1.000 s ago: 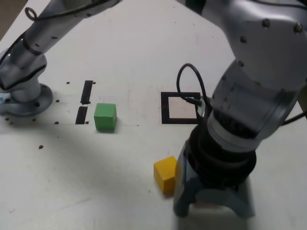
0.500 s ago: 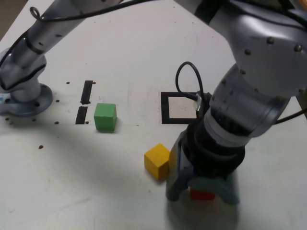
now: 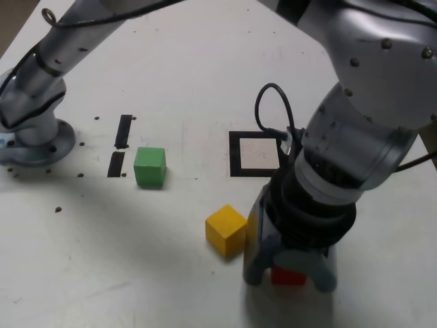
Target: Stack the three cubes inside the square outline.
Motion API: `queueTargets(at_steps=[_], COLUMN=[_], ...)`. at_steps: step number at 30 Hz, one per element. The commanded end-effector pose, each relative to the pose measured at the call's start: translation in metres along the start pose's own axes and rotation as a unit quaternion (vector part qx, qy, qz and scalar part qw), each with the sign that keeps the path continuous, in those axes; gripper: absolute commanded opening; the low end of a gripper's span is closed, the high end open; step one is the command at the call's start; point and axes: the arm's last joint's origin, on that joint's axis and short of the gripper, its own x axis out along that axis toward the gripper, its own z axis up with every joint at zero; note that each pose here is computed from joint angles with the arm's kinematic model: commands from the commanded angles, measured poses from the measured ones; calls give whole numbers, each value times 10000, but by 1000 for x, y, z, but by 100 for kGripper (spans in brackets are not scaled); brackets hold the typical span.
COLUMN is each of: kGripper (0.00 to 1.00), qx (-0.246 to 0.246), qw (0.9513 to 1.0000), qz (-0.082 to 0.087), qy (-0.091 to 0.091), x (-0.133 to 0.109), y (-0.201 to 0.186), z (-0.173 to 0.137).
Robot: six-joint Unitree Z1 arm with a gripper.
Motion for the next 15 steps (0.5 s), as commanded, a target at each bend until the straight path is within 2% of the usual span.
queueTargets(at_steps=[1, 11, 15], kGripper=[29, 27, 23], qx=[-12, 1, 7], qw=[10000, 10000, 10000], qz=[13, 25, 90], qy=[-51, -63, -40], x=[-2, -2, -7], y=[1, 1, 3], z=[1, 1, -3])
